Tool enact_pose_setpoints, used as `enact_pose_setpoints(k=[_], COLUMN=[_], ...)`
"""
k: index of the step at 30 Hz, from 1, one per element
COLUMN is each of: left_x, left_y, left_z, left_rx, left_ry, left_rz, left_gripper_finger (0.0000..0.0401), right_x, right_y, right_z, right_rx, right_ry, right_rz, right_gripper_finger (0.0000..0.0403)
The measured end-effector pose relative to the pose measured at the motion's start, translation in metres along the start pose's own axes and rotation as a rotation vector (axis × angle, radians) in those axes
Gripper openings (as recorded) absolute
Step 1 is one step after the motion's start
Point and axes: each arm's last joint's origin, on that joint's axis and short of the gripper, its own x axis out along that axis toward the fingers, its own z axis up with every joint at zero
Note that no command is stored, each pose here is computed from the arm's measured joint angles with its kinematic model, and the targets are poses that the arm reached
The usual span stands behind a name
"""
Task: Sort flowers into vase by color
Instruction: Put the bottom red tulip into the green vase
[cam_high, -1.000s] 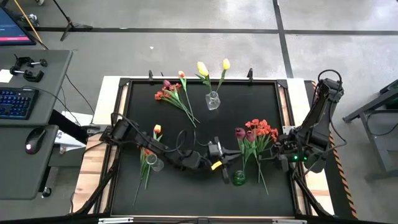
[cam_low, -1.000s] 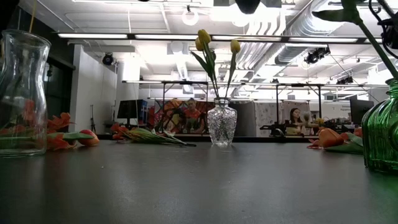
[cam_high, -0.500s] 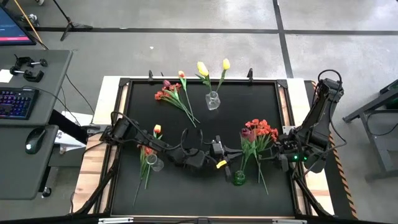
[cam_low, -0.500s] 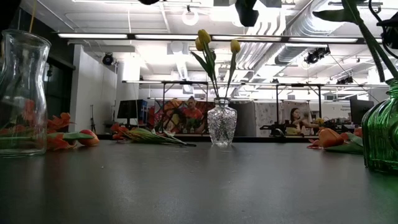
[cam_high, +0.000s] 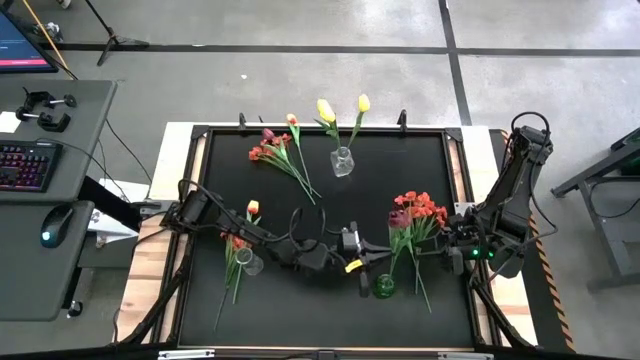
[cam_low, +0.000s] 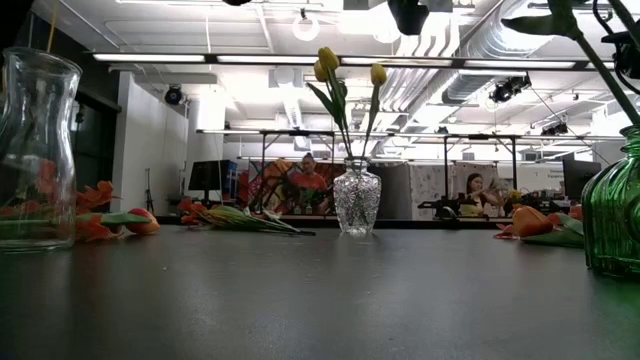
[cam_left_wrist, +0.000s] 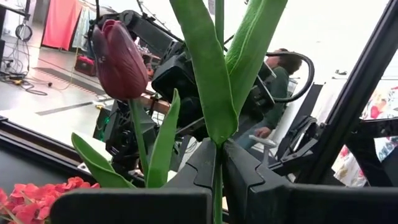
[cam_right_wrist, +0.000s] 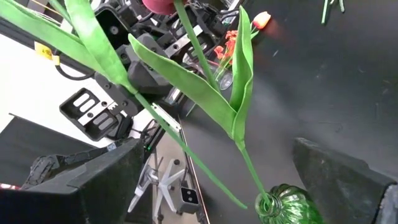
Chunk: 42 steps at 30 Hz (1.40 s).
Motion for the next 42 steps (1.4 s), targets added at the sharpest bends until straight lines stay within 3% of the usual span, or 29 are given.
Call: enact_pose_setpoints(k=[15,21,28,34,42], left_x=[0.008,0.008,0.007,0.007,0.006], left_y=[0.017,0.018,0.018,0.019,0.019], left_z=[-0.009,-0.018,-0.019,-0.024,-0.028], left_rx=[0.019,0.043,0.057,0.190,0.150], left_ry=[0.011,0.107,0.122,0.184,0.235], left_rz=[0.018,-0.015,-0.032,-0.055,-0.122], left_gripper_finger=[0.0000,0.0000,0.0013,0.0049,0.0130], right_x=[0.000,0.000,0.000,0.000,0.000], right_y=[0.000,0.000,-0.001,-0.001,-0.001], right_z=[0.000,0.000,0.000,0.000,-0.002], right_rx=[0.002,0.002,-0.005,-0.010,0.001], right_ry=[-0.001,-0.001,-0.001,0.001,0.058], right_rz=[0.000,0.000,-0.004,-0.007,-0.002], right_gripper_finger=[0.0399,0.0399,0.0399,0.0399,0.0399])
